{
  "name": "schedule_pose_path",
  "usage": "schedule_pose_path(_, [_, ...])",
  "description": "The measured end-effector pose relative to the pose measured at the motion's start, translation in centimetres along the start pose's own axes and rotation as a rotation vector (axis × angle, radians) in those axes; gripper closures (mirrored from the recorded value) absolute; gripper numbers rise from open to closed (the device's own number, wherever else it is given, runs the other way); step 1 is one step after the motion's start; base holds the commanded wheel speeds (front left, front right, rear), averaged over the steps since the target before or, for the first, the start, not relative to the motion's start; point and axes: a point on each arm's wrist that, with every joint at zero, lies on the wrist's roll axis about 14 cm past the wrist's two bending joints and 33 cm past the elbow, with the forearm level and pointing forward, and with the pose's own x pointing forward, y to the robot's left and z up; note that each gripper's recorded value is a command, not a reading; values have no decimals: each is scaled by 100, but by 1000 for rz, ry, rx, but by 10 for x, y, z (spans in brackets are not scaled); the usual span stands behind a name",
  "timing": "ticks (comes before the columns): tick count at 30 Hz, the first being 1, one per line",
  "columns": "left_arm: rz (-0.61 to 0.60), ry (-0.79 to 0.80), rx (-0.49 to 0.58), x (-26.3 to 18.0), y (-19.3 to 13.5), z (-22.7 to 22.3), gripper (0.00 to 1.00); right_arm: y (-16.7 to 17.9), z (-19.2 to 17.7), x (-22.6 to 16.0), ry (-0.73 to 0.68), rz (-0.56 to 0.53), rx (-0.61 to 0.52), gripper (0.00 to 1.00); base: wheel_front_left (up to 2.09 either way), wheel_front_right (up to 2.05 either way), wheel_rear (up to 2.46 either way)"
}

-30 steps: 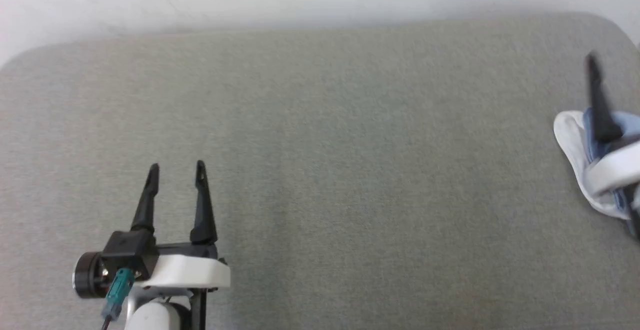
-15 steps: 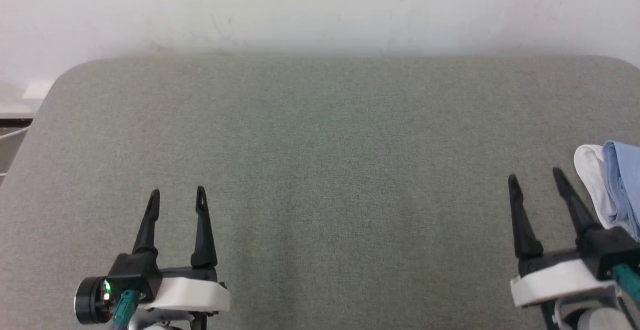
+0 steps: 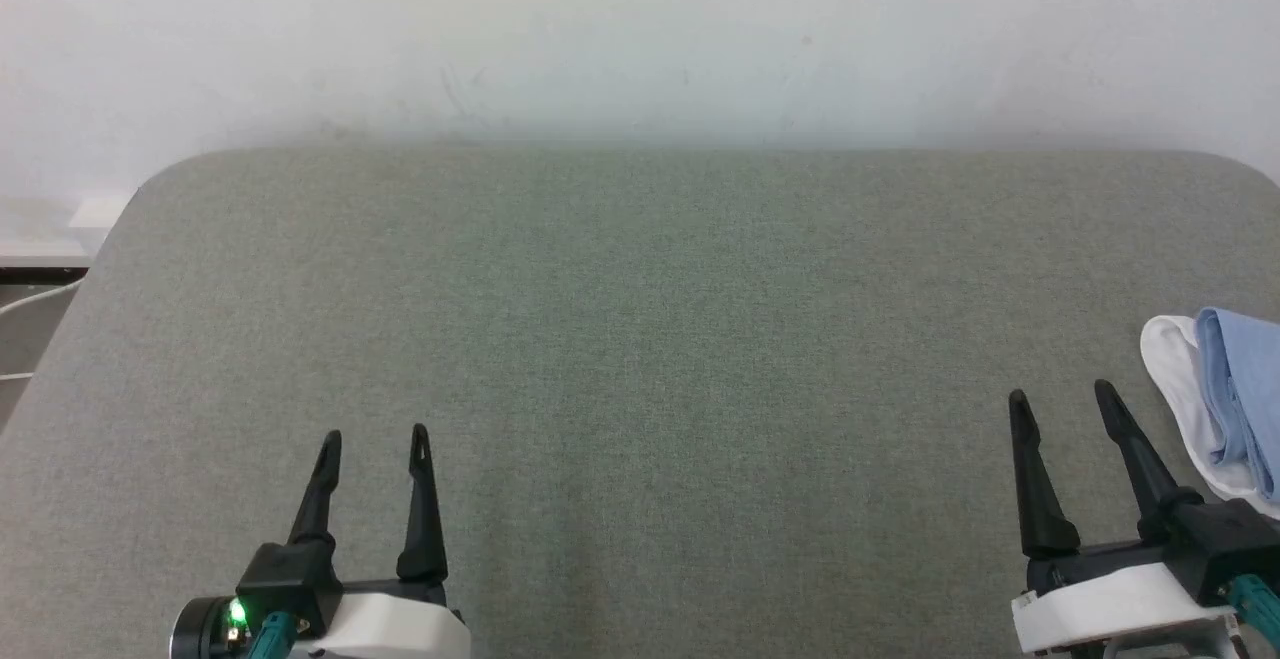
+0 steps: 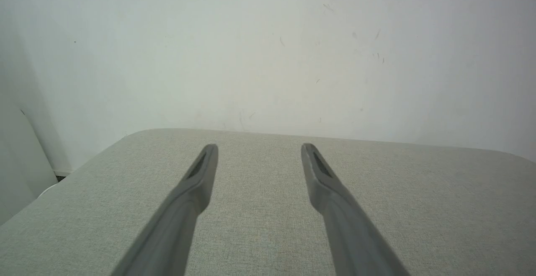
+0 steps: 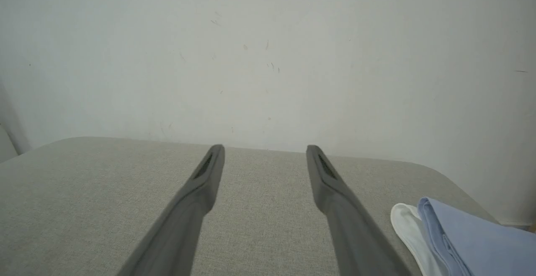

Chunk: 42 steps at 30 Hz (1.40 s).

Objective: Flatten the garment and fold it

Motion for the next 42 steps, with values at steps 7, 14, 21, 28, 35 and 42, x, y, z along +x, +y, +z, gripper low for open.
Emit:
schedule_pose_path(7, [-15,15,-4,-4,-2,-4,0,2,8,0,-25,5,6,0,0,0,0])
schedule_pose_path(14, [-21,18,-13,-5,-3,-5,100,1,8,1,-26,4,9,100,0,0,0])
schedule_pose_path(21, [-24,33,-13,-4,-4,-8,100,1,6,0,-13,1,8,100,0,0,0])
schedule_pose_path(28, [-28,45,-8,-3,-5,-9,100,0,3,0,5,0,7,100,0,0,0])
schedule_pose_path(35, [-31,60,-7,-2,-6,-11,100,0,1,-1,20,0,1,100,0,0,0])
schedule_pose_path(42, [-34,70,-3,-1,-7,-13,100,0,-1,0,34,0,0,100,0,0,0])
